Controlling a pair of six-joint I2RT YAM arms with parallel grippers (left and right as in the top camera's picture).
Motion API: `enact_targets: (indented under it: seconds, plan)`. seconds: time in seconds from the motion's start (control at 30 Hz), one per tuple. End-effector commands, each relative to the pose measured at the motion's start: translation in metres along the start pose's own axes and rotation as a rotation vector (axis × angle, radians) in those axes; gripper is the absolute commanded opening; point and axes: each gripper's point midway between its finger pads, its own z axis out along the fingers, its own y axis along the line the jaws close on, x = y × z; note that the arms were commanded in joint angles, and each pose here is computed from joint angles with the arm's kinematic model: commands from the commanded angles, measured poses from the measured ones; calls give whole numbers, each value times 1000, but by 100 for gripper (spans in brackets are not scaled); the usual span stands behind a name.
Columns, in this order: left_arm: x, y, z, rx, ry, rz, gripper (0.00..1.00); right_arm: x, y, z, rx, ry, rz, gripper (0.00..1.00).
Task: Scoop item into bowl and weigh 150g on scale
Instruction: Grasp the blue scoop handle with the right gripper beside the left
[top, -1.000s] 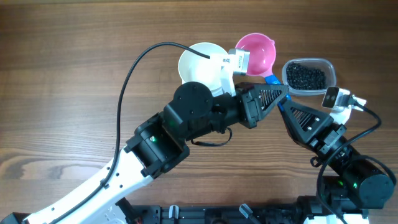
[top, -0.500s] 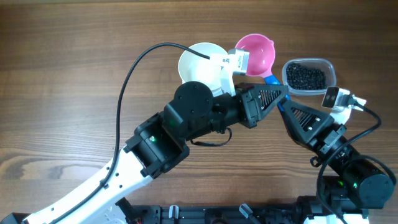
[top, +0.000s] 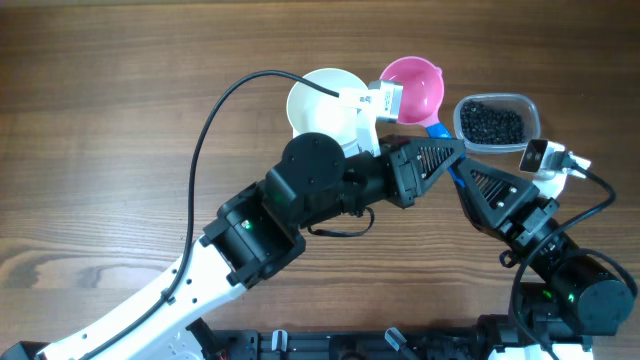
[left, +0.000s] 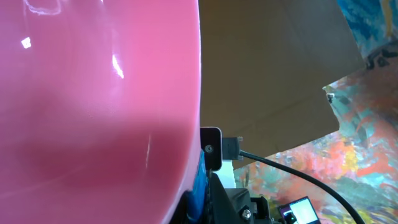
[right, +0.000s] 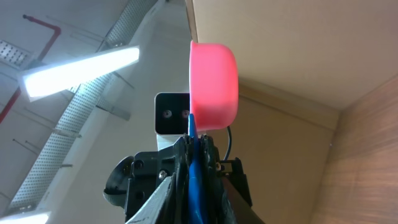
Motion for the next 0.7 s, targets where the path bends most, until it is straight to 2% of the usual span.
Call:
enact_targets:
  seconds: [0.0,0.17,0.33,0.67]
  plan:
    - [-1,-2,0,-1,-6,2,4,-4,10,1,-28,-25,-6,22]
    - [-2,-4,0,6,-10,5,4,-4,10,1,-27,-22,-6,19]
    - [-2,-4,0,6,-11,5,4,-2,10,1,-24,-11,-5,21]
    - [-3,-3,0,2,-17,5,5,0,10,1,-22,-4,-5,19]
